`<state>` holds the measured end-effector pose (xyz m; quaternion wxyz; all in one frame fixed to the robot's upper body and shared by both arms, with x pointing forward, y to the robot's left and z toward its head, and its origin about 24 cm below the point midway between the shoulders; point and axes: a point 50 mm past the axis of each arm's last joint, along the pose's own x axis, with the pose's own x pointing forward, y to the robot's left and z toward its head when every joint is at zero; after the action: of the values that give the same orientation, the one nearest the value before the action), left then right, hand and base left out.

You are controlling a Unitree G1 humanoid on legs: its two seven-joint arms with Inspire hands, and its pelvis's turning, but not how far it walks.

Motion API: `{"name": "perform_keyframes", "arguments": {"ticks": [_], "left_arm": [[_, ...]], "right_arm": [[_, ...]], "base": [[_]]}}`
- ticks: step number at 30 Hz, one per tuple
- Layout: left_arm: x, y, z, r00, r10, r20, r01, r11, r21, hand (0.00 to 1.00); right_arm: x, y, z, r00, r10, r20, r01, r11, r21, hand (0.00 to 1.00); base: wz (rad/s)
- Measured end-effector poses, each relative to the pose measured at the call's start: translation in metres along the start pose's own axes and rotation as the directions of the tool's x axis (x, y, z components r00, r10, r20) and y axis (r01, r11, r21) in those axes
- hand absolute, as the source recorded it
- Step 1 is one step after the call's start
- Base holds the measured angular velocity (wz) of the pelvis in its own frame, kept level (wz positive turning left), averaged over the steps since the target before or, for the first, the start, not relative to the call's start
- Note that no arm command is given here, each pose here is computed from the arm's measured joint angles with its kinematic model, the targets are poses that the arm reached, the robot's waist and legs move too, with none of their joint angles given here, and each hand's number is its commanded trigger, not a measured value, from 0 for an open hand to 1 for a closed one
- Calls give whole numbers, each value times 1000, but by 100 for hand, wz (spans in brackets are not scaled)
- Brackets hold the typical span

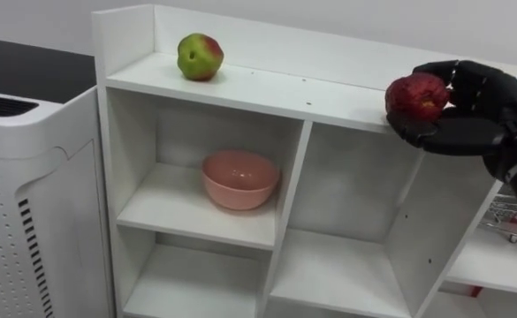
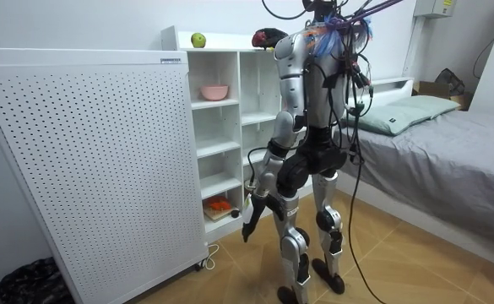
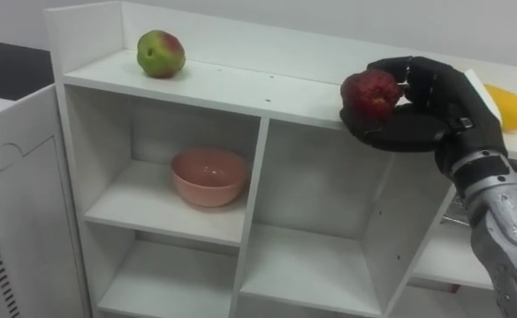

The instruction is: Arrange fruit in the closet

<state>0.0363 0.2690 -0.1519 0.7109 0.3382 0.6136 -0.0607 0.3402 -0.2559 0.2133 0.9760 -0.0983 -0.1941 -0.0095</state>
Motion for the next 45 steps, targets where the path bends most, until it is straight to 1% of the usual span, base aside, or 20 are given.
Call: {"name": "perform_keyframes", "arguments": {"ticks": [5, 8, 11, 14, 17, 23, 25, 26, 30, 35, 37, 41, 44, 45], "left_arm": [[1, -1, -4, 1000, -11, -18, 11, 1000, 2, 0], [0, -2, -5, 1000, -14, -13, 14, 1000, 3, 0], [0, -3, -6, 1000, -18, -12, 19, 1000, 5, 0], [0, -4, -5, 1000, -26, -12, 26, 1000, 8, 0], [1, -5, -3, 999, -40, -7, 40, 999, 20, 0], [1, -4, -1, 999, -39, -4, 39, 999, 23, 0], [1, -4, -1, 999, -34, -4, 34, 999, 22, 0], [1, -3, -1, 999, -32, -4, 32, 999, 21, 0], [1, -5, 2, 1000, -19, 6, 19, 1000, 23, 0], [5, -4, 12, 999, -33, 9, 32, 998, 53, 0], [6, -4, 18, 999, -35, 28, 33, 997, 68, 0], [8, -3, 29, 998, -45, 50, 40, 995, 93, 0], [9, 1, 39, 995, -39, 91, 36, 999, 39, 0], [9, 1, 39, 995, -33, 93, 31, 999, 27, 0]], "right_arm": [[0, 1, 0, 1000, 4, -2, -4, 1000, -4, 100], [0, 5, 1, 1000, 21, 0, -21, 997, -71, 100], [0, 14, 7, 998, 59, 26, -56, 994, -96, 100], [-7, 34, 20, 984, 155, 90, -143, 982, -126, 100], [-17, 55, 30, 950, 284, 127, -256, 946, -199, 100], [-35, 74, 32, 907, 394, 145, -365, 911, -193, 100], [-43, 83, 29, 883, 449, 134, -421, 886, -192, 100], [-45, 84, 27, 882, 454, 129, -428, 885, -184, 100], [-60, 97, 5, 880, 471, 65, -464, 880, -102, 100], [-72, 112, -18, 866, 500, -12, -500, 864, -65, 100], [-77, 117, -43, 862, 495, -107, -501, 865, -36, 100], [-86, 127, -82, 834, 483, -266, -509, 860, -32, 100], [-96, 121, -114, 806, 437, -399, -477, 879, -1, 100], [-97, 119, -117, 805, 425, -414, -468, 884, -2, 100]], "base": [[0], [0], [0], [0], [2], [-1], [0], [0], [0], [2], [2], [2], [7], [4]]}}
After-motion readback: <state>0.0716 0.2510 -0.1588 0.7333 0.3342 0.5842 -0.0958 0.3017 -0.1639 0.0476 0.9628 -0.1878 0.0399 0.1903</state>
